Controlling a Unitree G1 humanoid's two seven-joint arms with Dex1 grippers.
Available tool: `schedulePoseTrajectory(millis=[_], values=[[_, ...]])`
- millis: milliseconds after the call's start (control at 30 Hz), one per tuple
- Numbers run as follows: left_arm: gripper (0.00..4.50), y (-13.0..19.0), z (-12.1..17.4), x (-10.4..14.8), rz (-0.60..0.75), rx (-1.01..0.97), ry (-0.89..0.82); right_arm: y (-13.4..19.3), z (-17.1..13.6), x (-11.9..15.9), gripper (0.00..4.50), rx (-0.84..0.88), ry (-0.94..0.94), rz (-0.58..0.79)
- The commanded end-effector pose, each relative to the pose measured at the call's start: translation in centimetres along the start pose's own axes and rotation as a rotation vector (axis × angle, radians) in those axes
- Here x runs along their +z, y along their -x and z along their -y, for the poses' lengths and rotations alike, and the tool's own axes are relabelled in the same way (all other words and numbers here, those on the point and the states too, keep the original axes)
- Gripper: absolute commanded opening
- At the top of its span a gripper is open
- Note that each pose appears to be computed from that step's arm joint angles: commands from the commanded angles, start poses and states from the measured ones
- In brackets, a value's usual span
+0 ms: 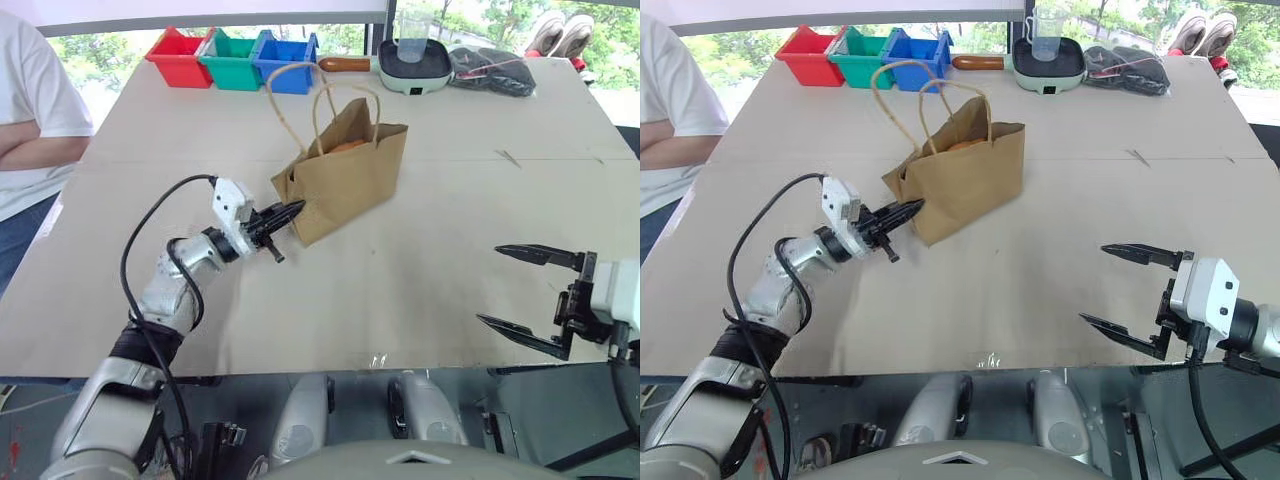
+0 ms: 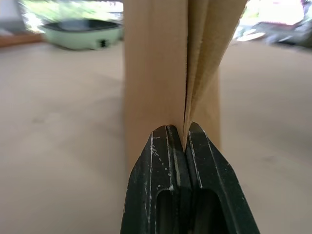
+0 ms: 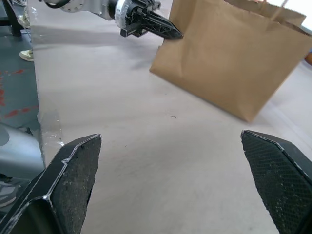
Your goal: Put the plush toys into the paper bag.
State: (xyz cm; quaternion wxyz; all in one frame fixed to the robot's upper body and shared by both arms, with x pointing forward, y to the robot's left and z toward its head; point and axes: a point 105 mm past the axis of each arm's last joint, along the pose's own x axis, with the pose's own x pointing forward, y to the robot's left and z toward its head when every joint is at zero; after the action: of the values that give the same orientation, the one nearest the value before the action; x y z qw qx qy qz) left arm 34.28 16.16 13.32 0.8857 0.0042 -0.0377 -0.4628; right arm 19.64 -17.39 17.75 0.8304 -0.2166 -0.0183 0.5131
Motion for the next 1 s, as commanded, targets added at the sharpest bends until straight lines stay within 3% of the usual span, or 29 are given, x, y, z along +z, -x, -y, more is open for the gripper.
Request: schedulePoseTrajectory(millis=[33,167,300,467,633,800,1000], values=[[0.1,0.1,0.5,1.3,0.031,-0.147,-0.012,-0.1,0.1,0.8,4.5,-0.011,0.034,0.024],[0.1,1.1,1.1,1.9,0.023,-0.285,0.006,0.0,-0.1,0.9,4.5,-0.012,0.032,0.024],[0.1,1.8,0.2,0.4,-0.099,-0.325,-0.122,-0.1,-0.3,0.8,4.5,-0.01,0.023,0.026],[1.88,1.9,-0.3,-0.1,-0.117,-0.333,-0.167,-0.4,-0.5,0.8,4.5,-0.004,0.015,0.035],[4.3,3.3,-0.6,1.3,-0.086,-0.266,-0.092,-0.4,-0.3,0.6,4.5,-0.022,-0.003,0.042],[4.3,6.5,0.4,1.8,-0.126,-0.133,-0.019,0.3,0.6,-0.2,4.5,-0.098,-0.064,0.058],[4.3,10.8,3.6,1.1,-0.204,-0.007,0.068,3.0,1.6,-2.5,4.5,-0.2,-0.11,-0.011]])
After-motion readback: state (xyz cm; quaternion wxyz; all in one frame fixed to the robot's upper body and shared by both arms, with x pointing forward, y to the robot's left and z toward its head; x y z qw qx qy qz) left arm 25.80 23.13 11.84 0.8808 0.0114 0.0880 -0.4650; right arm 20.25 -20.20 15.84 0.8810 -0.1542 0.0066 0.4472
